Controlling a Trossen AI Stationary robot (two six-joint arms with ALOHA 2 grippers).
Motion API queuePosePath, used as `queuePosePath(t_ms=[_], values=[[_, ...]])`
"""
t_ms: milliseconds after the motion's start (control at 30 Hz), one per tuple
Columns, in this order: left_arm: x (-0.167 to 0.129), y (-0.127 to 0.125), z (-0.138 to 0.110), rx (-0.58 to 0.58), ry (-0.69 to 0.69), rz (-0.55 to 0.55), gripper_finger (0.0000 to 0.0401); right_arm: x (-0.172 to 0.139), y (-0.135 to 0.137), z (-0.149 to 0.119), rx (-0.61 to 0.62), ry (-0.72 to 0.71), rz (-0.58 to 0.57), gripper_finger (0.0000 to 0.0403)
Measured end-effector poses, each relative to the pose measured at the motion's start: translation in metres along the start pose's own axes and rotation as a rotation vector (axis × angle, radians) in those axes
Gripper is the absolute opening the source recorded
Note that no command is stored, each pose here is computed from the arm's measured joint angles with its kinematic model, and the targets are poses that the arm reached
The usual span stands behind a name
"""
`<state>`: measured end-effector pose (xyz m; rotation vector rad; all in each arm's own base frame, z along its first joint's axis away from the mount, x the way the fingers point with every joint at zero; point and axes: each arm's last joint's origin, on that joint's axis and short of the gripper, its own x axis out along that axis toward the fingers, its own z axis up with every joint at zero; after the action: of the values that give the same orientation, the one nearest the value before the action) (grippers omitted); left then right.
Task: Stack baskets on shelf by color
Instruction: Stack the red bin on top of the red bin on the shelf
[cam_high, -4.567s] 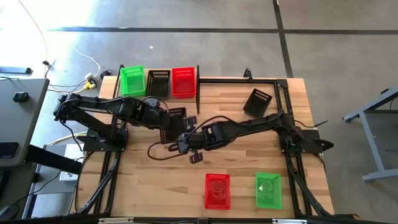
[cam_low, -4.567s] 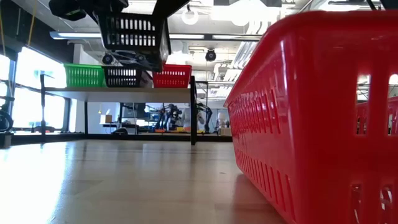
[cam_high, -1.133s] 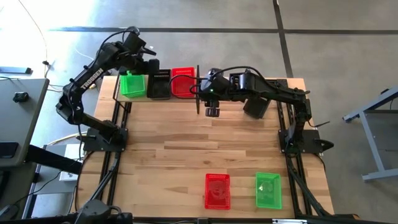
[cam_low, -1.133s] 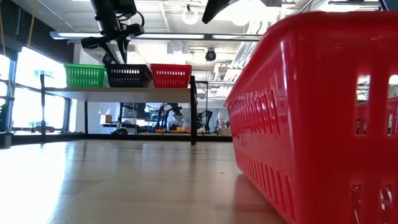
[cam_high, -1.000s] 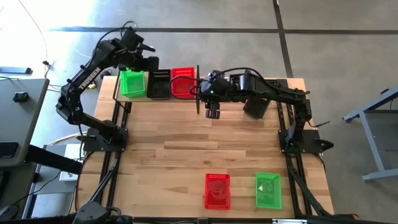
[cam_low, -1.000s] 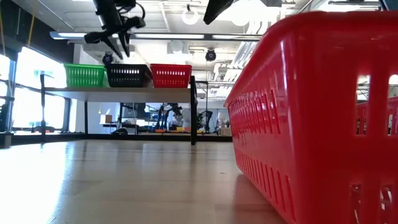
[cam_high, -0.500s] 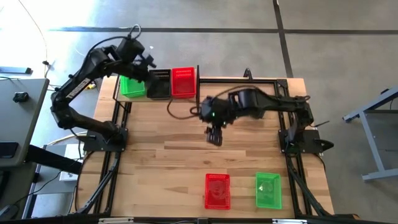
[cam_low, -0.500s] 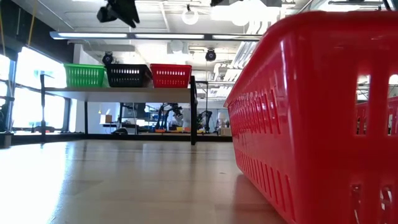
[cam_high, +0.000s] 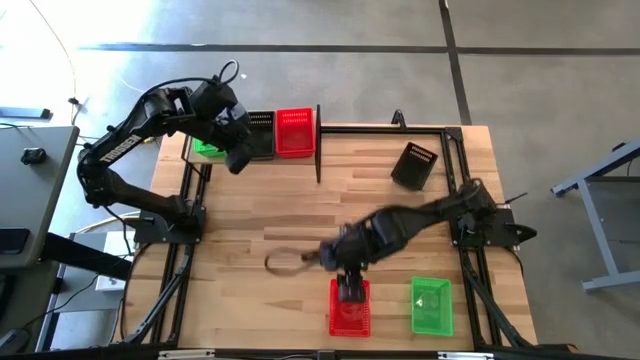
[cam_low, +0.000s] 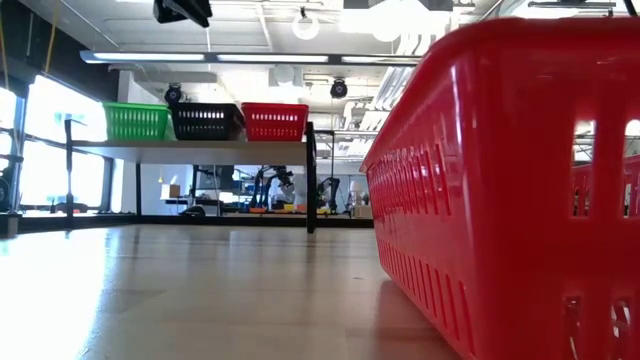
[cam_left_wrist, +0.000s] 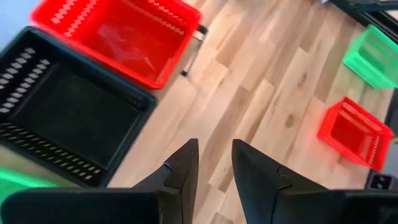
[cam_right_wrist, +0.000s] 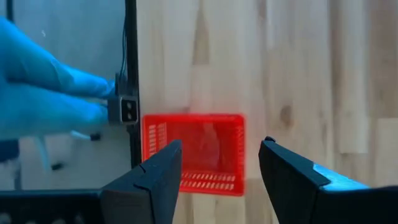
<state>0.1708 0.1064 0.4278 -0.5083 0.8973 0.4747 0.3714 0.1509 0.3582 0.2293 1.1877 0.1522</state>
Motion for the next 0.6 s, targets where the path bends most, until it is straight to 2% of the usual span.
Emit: queuePosePath(t_ms=[233,367,600], values=[[0.001,-0.011,-0.002,0.045,0.011,-0.030,0.0087,0.038,0.039,-0.015,-0.071,0.083,0.034,0.0197],[0.002,-0.011,-0.002,0.031,0.011,-0.027,0.0087,0.057,0.055,-0.020,-0.095,0.138,0.109,0.0197],[0.002,-0.011,-0.003,-0.002,0.016,-0.026,0.0087,0.087,0.082,-0.034,-0.155,0.173,0.125,0.0197]])
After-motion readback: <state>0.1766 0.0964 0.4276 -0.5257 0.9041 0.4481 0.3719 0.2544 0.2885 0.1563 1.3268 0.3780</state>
